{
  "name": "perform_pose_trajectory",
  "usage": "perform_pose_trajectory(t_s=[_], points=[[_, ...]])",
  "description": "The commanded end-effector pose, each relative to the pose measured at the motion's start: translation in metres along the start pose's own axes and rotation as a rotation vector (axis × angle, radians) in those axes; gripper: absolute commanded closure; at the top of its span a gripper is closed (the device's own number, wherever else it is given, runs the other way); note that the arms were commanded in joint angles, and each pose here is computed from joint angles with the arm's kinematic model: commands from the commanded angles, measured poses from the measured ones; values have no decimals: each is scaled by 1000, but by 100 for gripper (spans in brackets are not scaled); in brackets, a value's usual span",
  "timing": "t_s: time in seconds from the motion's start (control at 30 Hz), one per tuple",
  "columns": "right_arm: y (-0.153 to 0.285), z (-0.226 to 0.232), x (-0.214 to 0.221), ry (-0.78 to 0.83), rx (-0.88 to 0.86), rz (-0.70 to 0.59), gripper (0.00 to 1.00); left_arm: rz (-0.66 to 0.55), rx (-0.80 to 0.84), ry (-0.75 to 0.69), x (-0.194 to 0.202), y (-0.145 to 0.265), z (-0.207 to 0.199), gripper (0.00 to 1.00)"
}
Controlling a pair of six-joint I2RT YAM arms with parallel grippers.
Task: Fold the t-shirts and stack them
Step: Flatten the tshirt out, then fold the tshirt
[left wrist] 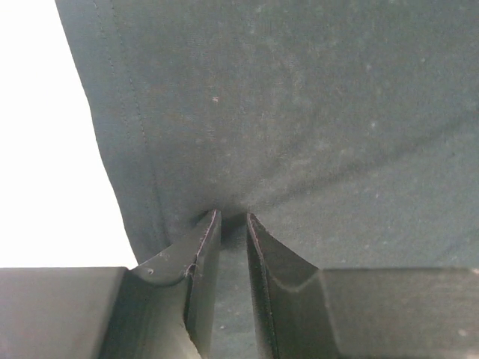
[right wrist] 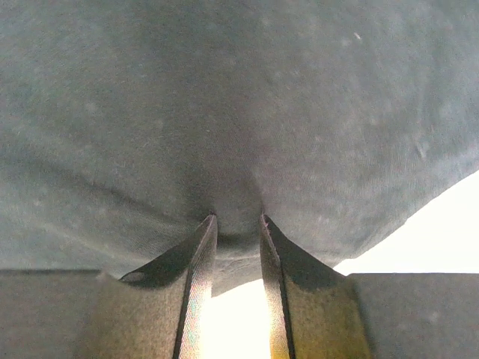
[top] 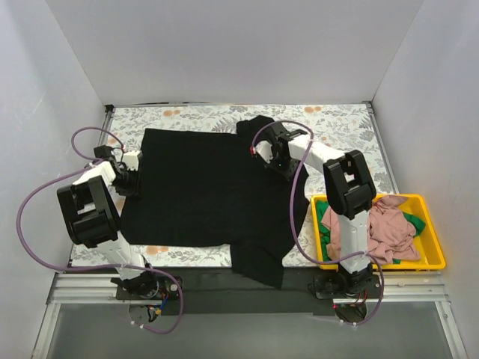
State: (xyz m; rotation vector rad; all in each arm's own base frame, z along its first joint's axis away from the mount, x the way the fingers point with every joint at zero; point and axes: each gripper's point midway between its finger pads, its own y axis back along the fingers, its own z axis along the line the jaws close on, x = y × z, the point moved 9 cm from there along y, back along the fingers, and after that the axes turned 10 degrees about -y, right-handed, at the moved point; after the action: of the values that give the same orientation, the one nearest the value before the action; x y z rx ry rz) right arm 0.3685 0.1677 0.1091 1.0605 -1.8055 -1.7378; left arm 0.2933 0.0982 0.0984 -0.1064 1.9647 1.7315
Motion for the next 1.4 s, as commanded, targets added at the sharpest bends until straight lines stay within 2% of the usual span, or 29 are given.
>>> perform_pose_trajectory(t_s=[0.0,0.07,0.13,0.2,0.23,0.3,0.33,0.37,0.4,0.5,0.53,0.67,0.8,0.93,1.1,1.37], points=[[-4,32,33,19,-155,102,60,133,11,-15,34,6,-8,80],[7,28,25,8,-170,48,57,106,30,-24,28,16,-11,80],[26,7,2,-43,-164,-48,50,7,71,-36,3,30,-9,76],[44,-10,-20,-87,-199,-137,43,-71,74,-13,-19,38,-3,69],[60,-32,-39,-141,-190,-206,42,-175,76,-33,-49,52,6,66],[61,-52,-54,-195,-201,-261,41,-247,109,-6,-74,49,15,57],[79,-71,-66,-217,-173,-343,41,-306,96,-23,-96,56,25,55],[82,-78,-71,-237,-158,-371,41,-317,112,-21,-108,44,31,53],[83,-86,-75,-249,-139,-394,42,-328,116,-14,-119,39,36,48],[67,-103,-85,-311,-70,-437,43,-375,117,-19,-157,20,54,46],[62,-110,-83,-330,-55,-442,43,-435,95,-38,-179,26,61,46],[41,-132,-90,-408,-40,-512,43,-482,100,-1,-207,-2,76,43],[20,-145,-99,-465,-42,-592,42,-519,41,-13,-223,-20,83,43],[2,-147,-105,-486,-62,-617,42,-532,0,-33,-234,-33,87,41],[-25,-146,-107,-506,-88,-609,46,-508,-16,-58,-234,-56,90,41],[-45,-140,-110,-502,-114,-603,48,-516,-38,-91,-239,-74,93,41]])
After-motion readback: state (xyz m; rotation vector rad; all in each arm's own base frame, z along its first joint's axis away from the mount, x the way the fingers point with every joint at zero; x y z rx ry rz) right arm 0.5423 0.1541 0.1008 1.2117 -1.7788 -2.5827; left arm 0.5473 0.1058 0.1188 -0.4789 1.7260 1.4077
